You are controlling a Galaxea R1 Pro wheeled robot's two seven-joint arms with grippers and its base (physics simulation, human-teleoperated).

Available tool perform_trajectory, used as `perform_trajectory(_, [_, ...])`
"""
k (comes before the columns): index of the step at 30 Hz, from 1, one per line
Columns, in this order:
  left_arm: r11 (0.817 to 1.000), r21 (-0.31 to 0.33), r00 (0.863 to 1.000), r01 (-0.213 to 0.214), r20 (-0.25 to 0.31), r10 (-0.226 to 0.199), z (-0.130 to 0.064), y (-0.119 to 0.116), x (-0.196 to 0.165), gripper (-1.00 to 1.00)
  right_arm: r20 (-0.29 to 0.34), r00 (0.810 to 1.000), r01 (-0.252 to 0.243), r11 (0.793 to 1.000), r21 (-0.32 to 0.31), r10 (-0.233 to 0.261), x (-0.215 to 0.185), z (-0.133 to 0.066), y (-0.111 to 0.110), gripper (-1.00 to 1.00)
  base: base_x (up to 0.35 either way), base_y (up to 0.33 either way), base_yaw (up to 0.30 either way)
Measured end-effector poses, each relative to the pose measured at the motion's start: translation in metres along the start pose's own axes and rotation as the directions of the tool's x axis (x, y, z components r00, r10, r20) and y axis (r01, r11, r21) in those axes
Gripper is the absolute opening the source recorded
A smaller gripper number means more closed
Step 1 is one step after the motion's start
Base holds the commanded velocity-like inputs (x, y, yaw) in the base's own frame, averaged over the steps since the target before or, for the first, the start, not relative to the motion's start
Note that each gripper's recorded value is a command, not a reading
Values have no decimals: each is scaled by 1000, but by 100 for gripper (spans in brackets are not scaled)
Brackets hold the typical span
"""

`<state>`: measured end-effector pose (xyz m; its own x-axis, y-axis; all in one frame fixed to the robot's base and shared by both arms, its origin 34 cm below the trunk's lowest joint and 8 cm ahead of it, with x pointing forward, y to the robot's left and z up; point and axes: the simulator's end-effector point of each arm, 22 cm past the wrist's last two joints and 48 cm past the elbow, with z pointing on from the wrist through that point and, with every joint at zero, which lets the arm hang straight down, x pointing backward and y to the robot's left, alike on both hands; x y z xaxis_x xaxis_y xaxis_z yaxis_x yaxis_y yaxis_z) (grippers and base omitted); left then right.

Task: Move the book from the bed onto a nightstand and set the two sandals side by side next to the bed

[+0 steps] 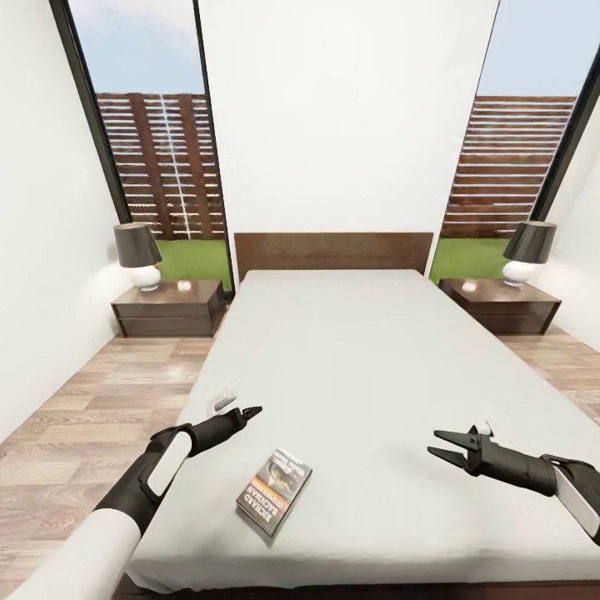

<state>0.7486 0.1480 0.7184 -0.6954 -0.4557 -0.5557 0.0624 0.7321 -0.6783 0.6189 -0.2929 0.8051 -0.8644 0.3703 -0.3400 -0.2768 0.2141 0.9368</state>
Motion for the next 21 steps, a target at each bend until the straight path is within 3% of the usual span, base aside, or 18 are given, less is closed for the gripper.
perform_trajectory(6, [1000, 3, 1000, 1, -1, -1, 5, 5, 8, 100, -1, 1000, 8, 1000, -17, -8, 2, 0, -3, 100, 0, 0, 0])
perform_trajectory(14, [1000, 11, 1000, 4, -5, -4, 9, 2, 13, 100, -50, 997, 52, 997, -58, -55, -6, 9, 33, 100, 0, 0, 0])
perform_trajectory(21, [1000, 16, 1000, 9, -8, -8, 14, 5, 22, 100, -73, 993, 88, 994, -62, -93, -1, 15, 34, 100, 0, 0, 0])
